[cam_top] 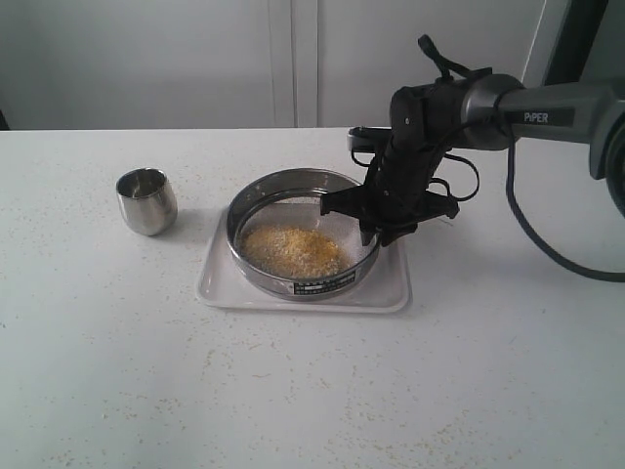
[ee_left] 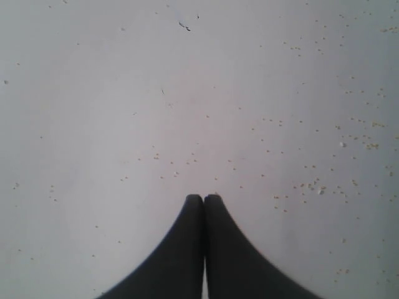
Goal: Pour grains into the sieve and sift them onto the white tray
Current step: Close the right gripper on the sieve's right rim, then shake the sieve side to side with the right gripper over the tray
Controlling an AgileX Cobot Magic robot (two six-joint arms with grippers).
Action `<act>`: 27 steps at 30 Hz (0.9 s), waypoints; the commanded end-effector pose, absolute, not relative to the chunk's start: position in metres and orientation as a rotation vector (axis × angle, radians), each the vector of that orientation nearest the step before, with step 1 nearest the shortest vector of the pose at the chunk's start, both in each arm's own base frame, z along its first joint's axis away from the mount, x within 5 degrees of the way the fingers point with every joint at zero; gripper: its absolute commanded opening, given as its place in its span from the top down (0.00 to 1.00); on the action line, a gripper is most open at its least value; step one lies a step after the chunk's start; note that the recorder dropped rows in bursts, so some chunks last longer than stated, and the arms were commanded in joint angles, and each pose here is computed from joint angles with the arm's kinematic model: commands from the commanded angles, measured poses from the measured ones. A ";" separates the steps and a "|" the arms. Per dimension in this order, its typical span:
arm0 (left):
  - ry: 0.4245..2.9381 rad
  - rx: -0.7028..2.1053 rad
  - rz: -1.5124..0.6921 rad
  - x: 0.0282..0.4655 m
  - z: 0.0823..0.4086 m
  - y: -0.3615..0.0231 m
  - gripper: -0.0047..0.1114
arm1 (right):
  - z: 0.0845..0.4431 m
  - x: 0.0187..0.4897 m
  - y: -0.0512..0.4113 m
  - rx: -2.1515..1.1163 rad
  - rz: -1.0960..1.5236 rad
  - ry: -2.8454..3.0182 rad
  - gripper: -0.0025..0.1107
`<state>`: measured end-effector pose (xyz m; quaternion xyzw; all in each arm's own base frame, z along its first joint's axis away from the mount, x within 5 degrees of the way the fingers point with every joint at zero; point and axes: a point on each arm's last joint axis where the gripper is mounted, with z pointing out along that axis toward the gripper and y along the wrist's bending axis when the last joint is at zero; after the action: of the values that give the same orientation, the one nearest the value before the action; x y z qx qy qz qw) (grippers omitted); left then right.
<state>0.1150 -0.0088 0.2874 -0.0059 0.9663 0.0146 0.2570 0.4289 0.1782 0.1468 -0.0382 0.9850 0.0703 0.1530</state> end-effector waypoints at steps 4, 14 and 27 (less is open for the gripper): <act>2.631 -0.023 0.037 0.113 0.286 -0.008 0.96 | 0.145 0.428 0.177 -0.031 0.200 2.849 0.95; 2.631 -0.023 0.037 0.113 0.286 -0.008 0.96 | 0.155 0.425 0.176 0.153 0.219 2.859 0.98; 2.631 -0.023 0.037 0.113 0.286 -0.008 0.96 | 0.218 0.419 0.167 0.079 0.186 2.709 0.98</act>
<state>0.1150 -0.0088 0.2874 -0.0059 0.9663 0.0146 0.2570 0.4195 0.1699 0.1984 0.0324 0.9808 0.0699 0.1790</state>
